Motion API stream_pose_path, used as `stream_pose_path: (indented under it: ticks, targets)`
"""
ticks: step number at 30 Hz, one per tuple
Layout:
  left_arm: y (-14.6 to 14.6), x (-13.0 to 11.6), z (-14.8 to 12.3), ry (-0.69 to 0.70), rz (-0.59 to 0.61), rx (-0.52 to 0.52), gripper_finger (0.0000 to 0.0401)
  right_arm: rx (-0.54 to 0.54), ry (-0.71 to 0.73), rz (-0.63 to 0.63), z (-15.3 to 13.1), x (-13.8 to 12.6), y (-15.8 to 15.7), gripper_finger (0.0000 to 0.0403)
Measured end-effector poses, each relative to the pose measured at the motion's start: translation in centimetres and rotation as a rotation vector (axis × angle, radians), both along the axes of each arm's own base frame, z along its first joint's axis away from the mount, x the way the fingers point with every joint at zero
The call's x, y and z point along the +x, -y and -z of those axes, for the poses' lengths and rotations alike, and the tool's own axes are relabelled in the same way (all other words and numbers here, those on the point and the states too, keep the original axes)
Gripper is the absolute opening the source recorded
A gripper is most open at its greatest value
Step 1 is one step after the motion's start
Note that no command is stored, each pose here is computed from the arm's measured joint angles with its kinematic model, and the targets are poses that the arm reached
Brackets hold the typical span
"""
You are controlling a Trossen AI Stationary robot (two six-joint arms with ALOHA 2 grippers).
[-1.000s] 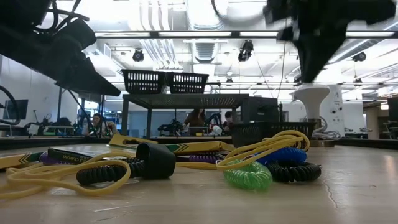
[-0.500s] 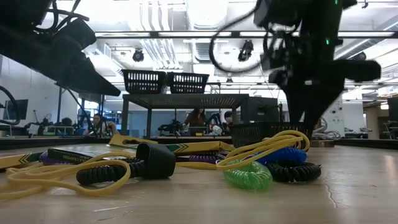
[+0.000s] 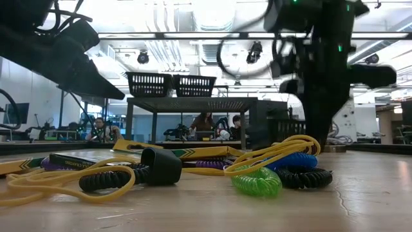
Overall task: Pick & Place Office Desk Supplies
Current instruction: Put the black basket
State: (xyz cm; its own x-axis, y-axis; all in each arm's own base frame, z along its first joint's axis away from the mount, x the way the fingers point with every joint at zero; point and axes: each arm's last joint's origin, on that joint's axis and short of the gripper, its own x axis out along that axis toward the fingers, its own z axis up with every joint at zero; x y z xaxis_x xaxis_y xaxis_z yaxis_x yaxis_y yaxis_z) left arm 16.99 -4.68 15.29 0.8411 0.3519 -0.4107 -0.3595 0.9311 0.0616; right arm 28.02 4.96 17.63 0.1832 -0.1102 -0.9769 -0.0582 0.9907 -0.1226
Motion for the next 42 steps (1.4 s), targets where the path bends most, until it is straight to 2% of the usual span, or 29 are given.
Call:
stream_pose_path:
  ticks: [4, 8, 12, 16, 20, 23, 26, 34, 42]
  targets:
    - [0.0, 0.0, 0.0, 0.000, 0.000, 0.000, 0.0006, 0.020, -0.006, 0.010, -3.9, 0.4, -1.2, 0.0010]
    - [0.0, 0.0, 0.0, 0.000, 0.000, 0.000, 0.0006, 0.018, 0.079, 0.002, -9.0, 1.1, -2.1, 0.0010]
    - [0.0, 0.0, 0.0, -0.001, 0.000, 0.000, 0.0006, -0.121, 0.189, 0.033, -13.5, 1.9, -1.2, 0.0009]
    - [0.0, 0.0, 0.0, -0.001, 0.000, 0.000, 0.0006, -0.232, 0.253, 0.093, -15.8, 2.9, 2.4, 0.0009]
    - [0.0, 0.0, 0.0, -0.001, 0.000, 0.000, 0.0006, -0.263, 0.221, 0.168, -15.9, 3.3, 7.4, 0.0009]
    - [0.0, 0.0, 0.0, -0.001, 0.000, 0.000, 0.0006, -0.198, 0.200, 0.171, -15.2, 3.8, 10.4, 0.0009]
    - [0.0, 0.0, 0.0, -0.002, 0.000, 0.001, 0.0006, -0.190, 0.163, 0.188, -14.1, 4.3, 12.4, 0.0009]
    - [0.0, 0.0, 0.0, -0.004, 0.000, 0.002, 0.0006, -0.212, 0.124, 0.123, -12.4, 5.8, 13.6, 0.0016]
    - [0.0, 0.0, 0.0, -0.005, 0.001, 0.004, 0.0006, -0.234, 0.187, 0.147, -13.6, 5.5, 13.7, 0.0103]
